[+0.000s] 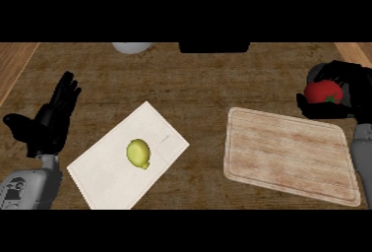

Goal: Pick the tomato from the cutting board and place it in the pan

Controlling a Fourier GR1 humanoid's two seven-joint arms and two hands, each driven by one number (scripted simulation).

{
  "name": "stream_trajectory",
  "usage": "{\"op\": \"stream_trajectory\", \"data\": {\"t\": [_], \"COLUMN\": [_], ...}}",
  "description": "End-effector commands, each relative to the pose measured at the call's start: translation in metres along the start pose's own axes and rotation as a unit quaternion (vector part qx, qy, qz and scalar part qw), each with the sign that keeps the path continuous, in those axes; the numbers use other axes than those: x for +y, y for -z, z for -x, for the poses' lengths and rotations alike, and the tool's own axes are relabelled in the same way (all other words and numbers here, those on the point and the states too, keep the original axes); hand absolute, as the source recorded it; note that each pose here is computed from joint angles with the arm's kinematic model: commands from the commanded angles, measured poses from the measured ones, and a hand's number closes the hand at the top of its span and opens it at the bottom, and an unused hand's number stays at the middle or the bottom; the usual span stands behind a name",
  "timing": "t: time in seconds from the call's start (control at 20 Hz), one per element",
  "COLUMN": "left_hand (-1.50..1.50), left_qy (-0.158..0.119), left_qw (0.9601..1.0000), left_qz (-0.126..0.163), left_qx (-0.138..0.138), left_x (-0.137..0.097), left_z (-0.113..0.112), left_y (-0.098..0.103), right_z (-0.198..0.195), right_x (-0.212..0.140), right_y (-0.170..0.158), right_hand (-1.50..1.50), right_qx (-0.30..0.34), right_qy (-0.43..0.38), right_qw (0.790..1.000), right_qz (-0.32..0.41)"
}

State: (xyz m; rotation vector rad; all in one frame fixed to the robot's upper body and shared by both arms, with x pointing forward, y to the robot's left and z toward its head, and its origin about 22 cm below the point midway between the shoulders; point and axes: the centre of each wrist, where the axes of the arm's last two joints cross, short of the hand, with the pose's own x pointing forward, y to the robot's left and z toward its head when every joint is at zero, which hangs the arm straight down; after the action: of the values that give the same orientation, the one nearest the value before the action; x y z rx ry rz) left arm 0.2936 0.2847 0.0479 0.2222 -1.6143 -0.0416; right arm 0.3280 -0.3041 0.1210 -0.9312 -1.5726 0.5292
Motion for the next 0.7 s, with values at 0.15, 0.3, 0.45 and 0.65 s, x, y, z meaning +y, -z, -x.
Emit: {"op": "stream_trajectory", "data": {"t": [0.15, 0.3, 0.45, 0.65], "left_hand": [0.0, 0.0, 0.0, 0.0], "left_qy": [0.005, -0.007, -0.006, -0.006], "left_qw": [0.9998, 0.9998, 0.9991, 0.9989], "left_qz": [0.015, 0.018, 0.036, 0.041], "left_qx": [-0.01, -0.011, -0.019, -0.023], "left_x": [-0.005, -0.029, -0.022, -0.015], "left_z": [-0.015, 0.001, -0.015, -0.016], "left_y": [0.009, 0.009, 0.006, 0.015], "right_z": [0.072, 0.095, 0.134, 0.152], "right_x": [-0.035, -0.064, -0.06, -0.054], "right_y": [0.036, 0.052, 0.038, 0.037], "right_hand": [1.5, 1.5, 1.5, 1.5], "right_qx": [0.04, 0.048, 0.066, 0.079], "right_qy": [-0.027, -0.031, -0.105, -0.129], "right_qw": [0.997, 0.996, 0.988, 0.982], "right_qz": [0.055, 0.07, 0.087, 0.111]}}
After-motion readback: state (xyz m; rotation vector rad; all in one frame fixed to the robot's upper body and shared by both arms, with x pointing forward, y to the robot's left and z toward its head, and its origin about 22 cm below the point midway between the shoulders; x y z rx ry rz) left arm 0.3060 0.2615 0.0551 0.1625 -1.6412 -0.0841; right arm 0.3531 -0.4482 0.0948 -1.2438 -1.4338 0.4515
